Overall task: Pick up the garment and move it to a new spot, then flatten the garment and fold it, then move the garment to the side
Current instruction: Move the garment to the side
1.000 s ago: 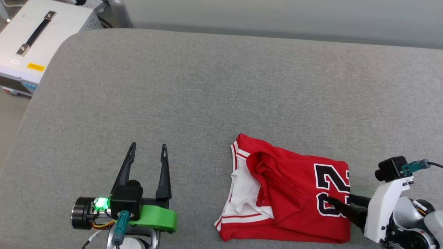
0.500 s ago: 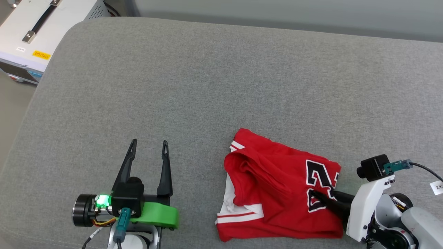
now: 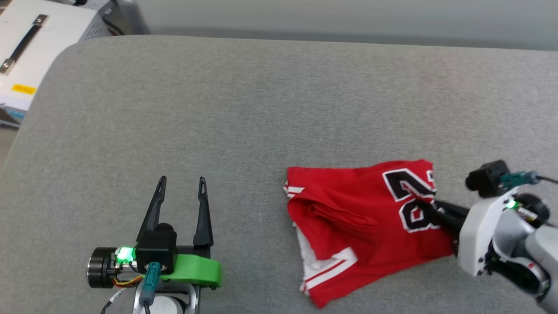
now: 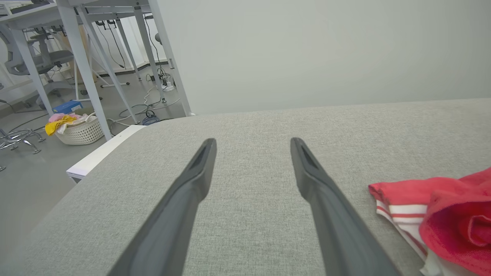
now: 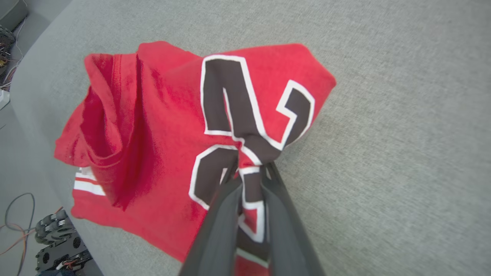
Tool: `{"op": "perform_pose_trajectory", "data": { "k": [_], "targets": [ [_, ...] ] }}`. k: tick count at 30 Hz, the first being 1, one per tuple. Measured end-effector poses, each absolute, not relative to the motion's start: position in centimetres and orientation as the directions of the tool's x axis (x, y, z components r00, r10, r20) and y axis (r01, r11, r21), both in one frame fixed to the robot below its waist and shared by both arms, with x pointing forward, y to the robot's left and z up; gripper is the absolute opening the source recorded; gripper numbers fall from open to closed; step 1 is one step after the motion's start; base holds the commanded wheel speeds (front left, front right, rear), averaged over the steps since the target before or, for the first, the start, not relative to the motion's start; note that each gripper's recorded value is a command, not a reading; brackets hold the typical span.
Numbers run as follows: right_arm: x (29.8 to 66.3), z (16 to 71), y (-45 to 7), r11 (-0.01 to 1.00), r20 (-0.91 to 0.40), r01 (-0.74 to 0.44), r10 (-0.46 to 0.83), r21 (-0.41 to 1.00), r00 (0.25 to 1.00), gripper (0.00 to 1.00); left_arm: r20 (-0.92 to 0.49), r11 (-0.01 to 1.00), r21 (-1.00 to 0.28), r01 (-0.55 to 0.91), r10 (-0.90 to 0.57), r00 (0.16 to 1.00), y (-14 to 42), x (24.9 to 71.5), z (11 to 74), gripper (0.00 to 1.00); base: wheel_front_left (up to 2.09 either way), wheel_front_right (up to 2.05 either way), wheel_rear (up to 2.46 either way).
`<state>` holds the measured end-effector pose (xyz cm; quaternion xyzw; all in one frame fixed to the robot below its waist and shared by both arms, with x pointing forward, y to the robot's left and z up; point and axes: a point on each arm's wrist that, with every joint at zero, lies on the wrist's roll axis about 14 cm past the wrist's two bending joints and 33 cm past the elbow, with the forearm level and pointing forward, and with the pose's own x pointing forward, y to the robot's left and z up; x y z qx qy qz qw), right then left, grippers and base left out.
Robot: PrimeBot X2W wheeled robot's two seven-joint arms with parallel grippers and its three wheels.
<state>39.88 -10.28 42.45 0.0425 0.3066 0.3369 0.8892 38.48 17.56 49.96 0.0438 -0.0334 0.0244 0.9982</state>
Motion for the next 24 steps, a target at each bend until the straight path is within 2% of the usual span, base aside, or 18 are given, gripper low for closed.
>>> {"op": "perform_pose_trajectory", "data": {
  "k": [5, 12, 18, 24],
  "targets": [
    [41.5, 44.8, -14.4, 0.812, -0.509, -0.568, 0.547, 0.13, 0.665, 0.0, 0.068, 0.997, 0.079, -0.007, 0.002, 0.998, 16.1, 39.3, 49.8, 1.0, 0.0, 0.0, 0.0],
    [43.4, 48.2, -21.6, 0.903, -0.472, -0.43, 0.383, 0.01, 0.794, 0.0, 0.067, 0.993, 0.067, 0.095, -0.1, 0.993, 12.6, 41.2, 49.2, 1.0, 0.0, 0.0, 0.0],
    [44.1, 48.1, -27.8, 0.951, -0.509, -0.302, 0.228, -0.067, 0.83, 0.0, 0.068, 0.986, 0.071, 0.152, -0.156, 0.985, 10.9, 43.2, 48.5, 1.0, 0.0, 0.0, 0.0],
    [44.6, 46.9, -35.7, 0.971, -0.577, -0.152, 0.019, -0.184, 0.816, 0.0, 0.05, 0.977, 0.086, 0.194, -0.199, 0.979, 9.9, 45.0, 46.9, 1.0, 0.0, 0.0, 0.0]
  ]
}}
